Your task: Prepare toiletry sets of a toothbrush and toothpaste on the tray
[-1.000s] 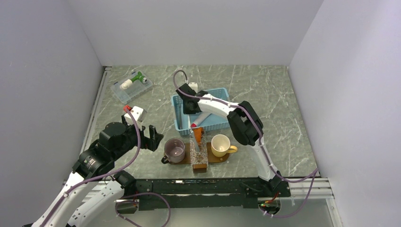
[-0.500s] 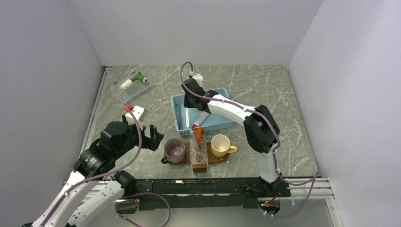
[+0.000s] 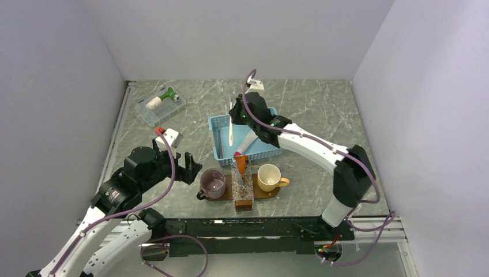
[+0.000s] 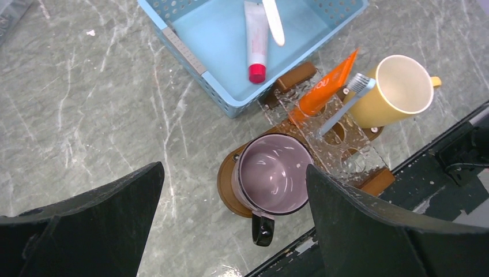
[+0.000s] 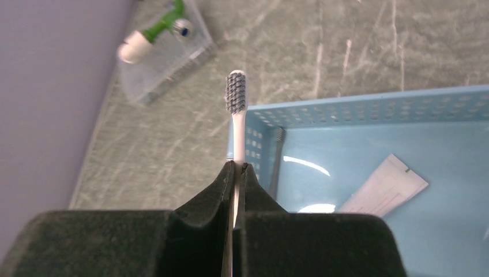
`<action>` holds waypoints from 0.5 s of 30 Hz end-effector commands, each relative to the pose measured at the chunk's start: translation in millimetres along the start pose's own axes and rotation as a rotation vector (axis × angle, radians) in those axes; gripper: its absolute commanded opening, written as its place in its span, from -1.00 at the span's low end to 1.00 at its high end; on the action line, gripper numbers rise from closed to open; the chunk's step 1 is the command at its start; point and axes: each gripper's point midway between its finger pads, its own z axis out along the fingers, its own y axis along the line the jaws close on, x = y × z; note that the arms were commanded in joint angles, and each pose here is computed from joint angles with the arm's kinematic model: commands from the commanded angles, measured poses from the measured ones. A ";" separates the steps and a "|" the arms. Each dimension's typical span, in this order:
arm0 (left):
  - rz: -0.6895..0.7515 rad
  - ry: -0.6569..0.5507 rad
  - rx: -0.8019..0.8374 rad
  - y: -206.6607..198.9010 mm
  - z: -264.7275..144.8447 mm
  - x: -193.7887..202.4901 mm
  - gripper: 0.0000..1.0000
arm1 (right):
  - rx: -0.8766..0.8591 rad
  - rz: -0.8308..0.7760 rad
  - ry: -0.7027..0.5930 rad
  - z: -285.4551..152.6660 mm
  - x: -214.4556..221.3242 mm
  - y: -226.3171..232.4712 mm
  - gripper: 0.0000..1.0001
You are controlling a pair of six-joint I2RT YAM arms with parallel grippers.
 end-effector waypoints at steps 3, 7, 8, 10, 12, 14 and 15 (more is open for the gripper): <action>-0.005 -0.107 0.111 -23.1 -8.7 -35.8 0.98 | -0.217 0.037 -0.161 -53.6 -50.9 38.8 -1.00; -0.019 -0.134 0.168 -35.8 -16.1 -50.9 0.98 | -0.342 0.062 -0.187 -86.9 -61.2 55.2 -1.00; -0.024 -0.144 0.187 -39.7 -18.4 -55.7 0.98 | -0.375 0.070 -0.189 -94.8 -62.0 59.4 -1.00; -0.034 -0.166 0.232 -49.1 -23.5 -64.8 0.98 | -0.455 0.082 -0.183 -110.7 -61.0 69.9 -1.00; -0.044 -0.188 0.282 -58.7 -28.5 -73.0 0.98 | -0.528 0.095 -0.176 -125.7 -59.1 79.7 -1.00; -0.056 -0.200 0.336 -68.9 -32.5 -79.3 0.98 | -0.602 0.115 -0.168 -139.4 -57.4 88.9 -1.00; -0.062 -0.202 0.372 -75.4 -35.0 -81.5 0.98 | -0.638 0.124 -0.166 -146.6 -56.9 93.7 -1.00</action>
